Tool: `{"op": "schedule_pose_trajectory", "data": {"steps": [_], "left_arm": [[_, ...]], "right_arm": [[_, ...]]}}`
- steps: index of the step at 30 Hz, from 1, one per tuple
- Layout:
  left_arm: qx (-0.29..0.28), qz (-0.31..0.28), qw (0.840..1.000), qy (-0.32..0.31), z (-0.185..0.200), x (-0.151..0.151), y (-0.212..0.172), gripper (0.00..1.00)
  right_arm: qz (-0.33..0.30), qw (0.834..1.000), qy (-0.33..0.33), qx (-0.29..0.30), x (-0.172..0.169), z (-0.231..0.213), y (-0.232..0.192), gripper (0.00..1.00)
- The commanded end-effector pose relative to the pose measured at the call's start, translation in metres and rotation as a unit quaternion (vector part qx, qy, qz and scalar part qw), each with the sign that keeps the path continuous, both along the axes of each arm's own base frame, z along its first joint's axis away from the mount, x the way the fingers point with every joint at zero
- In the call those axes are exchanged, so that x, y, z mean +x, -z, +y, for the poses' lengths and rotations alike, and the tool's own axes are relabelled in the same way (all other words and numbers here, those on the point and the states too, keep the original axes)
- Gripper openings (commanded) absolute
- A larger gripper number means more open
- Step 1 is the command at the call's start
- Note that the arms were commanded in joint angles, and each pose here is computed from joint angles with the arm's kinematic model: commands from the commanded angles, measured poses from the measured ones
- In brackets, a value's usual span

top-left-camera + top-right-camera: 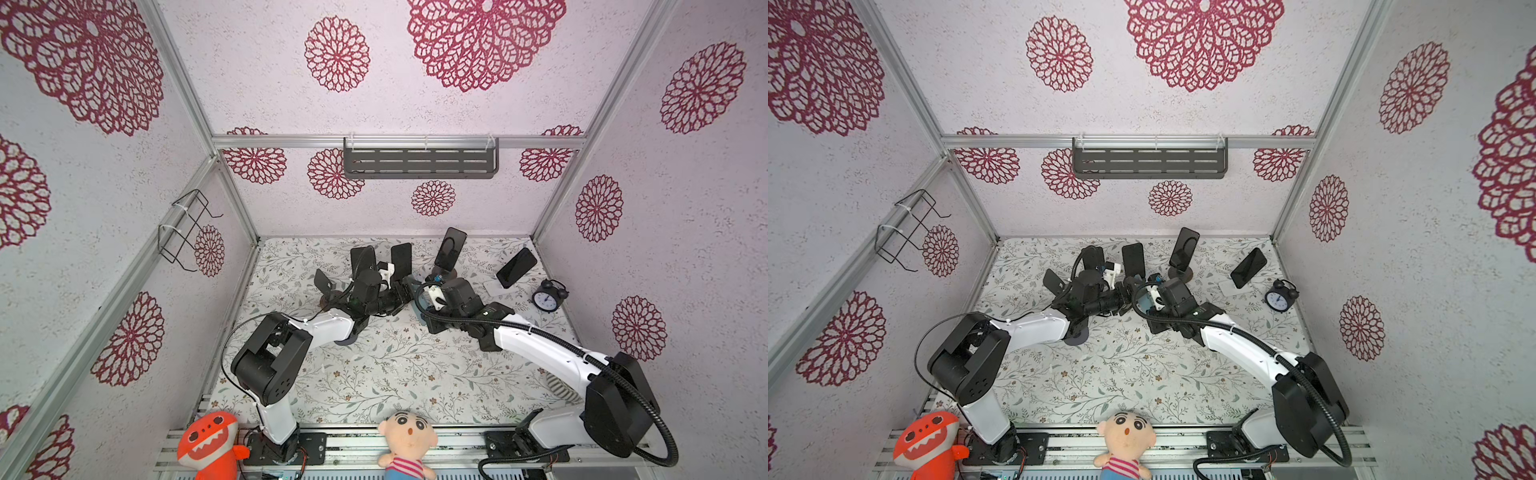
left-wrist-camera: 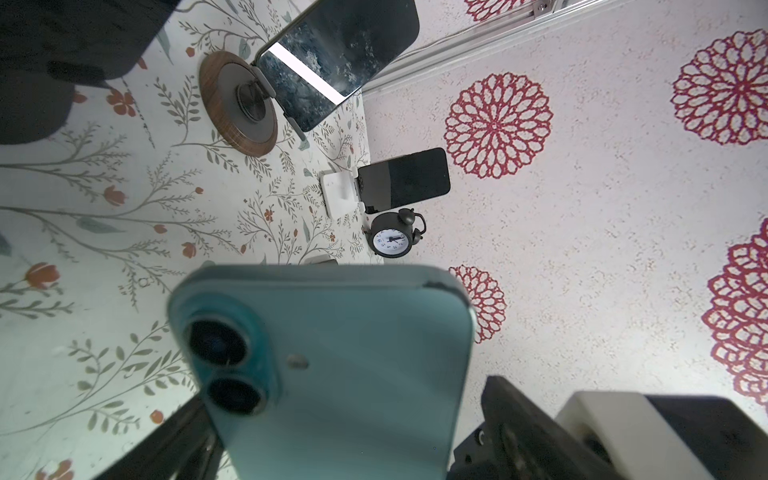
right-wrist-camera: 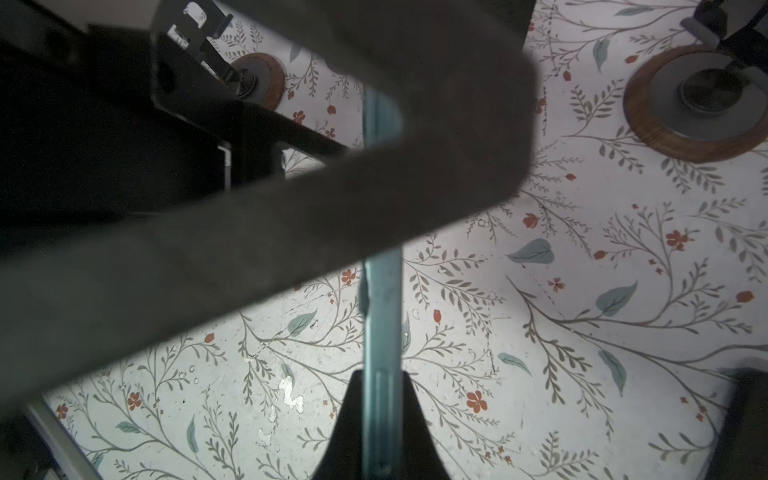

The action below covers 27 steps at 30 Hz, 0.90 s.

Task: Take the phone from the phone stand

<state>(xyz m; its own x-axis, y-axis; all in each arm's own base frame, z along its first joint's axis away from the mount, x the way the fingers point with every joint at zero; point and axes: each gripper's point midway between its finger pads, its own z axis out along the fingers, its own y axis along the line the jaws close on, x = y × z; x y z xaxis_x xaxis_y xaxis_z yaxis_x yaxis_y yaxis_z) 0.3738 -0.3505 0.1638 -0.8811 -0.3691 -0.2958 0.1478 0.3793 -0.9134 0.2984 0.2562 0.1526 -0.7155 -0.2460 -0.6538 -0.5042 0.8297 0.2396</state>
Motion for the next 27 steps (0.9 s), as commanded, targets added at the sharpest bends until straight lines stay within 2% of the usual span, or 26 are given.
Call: {"op": "schedule_pose_trajectory", "data": {"steps": [1,6,7,12,13,17,19,21,23,27], "left_arm": [[-0.012,-0.001,1.0,0.003,-0.008,0.003,-0.002,0.97],[-0.008,0.01,1.0,-0.001,-0.007,0.003,0.003,1.0],[-0.008,0.009,1.0,-0.001,-0.006,0.004,0.002,0.97],[-0.015,0.006,1.0,0.007,-0.009,0.004,0.001,0.64],[-0.016,0.005,1.0,0.009,-0.01,0.004,0.0,0.61],[-0.023,-0.004,1.0,0.015,-0.008,0.006,-0.006,0.48],[-0.026,-0.015,0.999,0.02,-0.004,0.008,-0.01,0.43],[-0.031,-0.028,0.999,0.027,0.0,0.01,-0.015,0.39],[-0.037,-0.044,0.997,0.041,0.002,0.009,-0.023,0.34],[-0.074,-0.083,0.991,0.073,0.001,0.005,-0.047,0.14]], "right_arm": [[-0.048,0.998,-0.012,0.041,0.011,0.015,-0.037,0.0],[-0.052,0.998,-0.002,0.023,0.013,0.01,-0.034,0.0],[-0.053,0.998,0.0,0.02,0.014,0.009,-0.034,0.0],[-0.054,0.998,-0.004,0.013,0.015,0.01,-0.031,0.0],[-0.054,0.998,-0.006,0.013,0.015,0.01,-0.031,0.05],[-0.035,0.999,-0.009,0.018,0.017,0.005,-0.033,0.43],[-0.018,0.999,-0.015,0.05,0.018,-0.002,-0.039,0.57],[0.009,0.994,-0.026,0.104,0.018,-0.01,-0.048,0.68],[0.041,0.986,-0.045,0.158,0.015,-0.017,-0.055,0.73],[0.073,0.949,-0.104,0.289,0.006,-0.022,-0.074,0.82]]}}
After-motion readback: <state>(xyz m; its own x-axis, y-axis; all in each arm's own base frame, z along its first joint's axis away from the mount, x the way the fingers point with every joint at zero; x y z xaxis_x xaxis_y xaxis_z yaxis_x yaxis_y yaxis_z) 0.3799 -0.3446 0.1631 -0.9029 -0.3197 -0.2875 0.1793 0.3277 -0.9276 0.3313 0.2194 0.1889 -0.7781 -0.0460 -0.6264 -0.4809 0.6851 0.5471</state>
